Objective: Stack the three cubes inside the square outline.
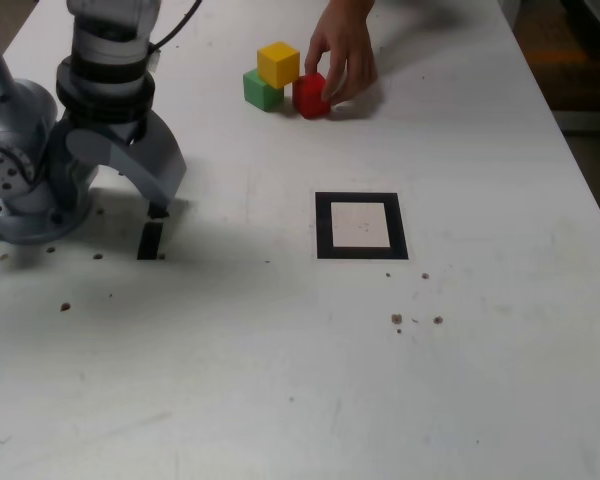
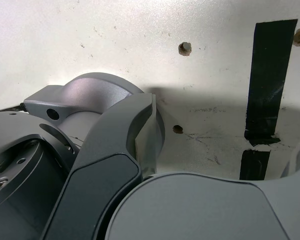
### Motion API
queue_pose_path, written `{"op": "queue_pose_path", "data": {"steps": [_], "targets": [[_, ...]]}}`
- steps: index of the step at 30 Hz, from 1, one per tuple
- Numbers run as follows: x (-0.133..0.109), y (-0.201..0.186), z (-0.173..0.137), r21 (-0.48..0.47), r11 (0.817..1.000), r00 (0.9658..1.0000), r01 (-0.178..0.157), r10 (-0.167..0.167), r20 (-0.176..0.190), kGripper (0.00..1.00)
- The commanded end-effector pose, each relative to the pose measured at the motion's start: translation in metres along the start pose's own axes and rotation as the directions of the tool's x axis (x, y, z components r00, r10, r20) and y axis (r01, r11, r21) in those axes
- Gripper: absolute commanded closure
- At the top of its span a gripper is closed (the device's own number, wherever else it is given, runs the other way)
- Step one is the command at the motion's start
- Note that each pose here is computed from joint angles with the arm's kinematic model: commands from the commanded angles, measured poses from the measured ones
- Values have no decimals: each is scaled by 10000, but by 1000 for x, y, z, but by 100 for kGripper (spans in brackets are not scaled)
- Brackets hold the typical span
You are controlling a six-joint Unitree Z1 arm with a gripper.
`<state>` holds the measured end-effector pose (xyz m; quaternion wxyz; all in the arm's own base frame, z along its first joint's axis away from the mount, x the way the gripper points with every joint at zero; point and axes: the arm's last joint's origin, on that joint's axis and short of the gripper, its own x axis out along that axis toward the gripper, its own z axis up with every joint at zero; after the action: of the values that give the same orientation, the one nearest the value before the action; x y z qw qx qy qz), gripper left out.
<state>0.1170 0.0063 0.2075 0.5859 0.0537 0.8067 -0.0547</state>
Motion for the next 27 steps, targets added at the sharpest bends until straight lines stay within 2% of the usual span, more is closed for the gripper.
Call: {"op": "queue_pose_path", "data": {"steps": [1, 9, 12, 15, 18, 22, 24, 25, 27], "targets": [[1, 0, 0, 6, 10000, 10000, 23, -23, -42, 1], [-8, 1, 3, 14, 9999, 9999, -121, 121, -1, 1], [-27, 4, 7, 84, 9993, 9994, -355, 355, -5, 1], [-60, 8, 13, 238, 9968, 9971, -757, 754, 119, 1], [-94, 15, 16, 420, 9929, 9934, -1117, 1104, 307, 1], [-135, 28, 15, 540, 9898, 9884, -1320, 1273, 833, 0], [-155, 35, 15, 545, 9883, 9831, -1425, 1349, 1241, 0], [-168, 41, 16, 548, 9869, 9781, -1520, 1422, 1517, 0], [-186, 50, 19, 620, 9843, 9710, -1654, 1516, 1846, 0]]}}
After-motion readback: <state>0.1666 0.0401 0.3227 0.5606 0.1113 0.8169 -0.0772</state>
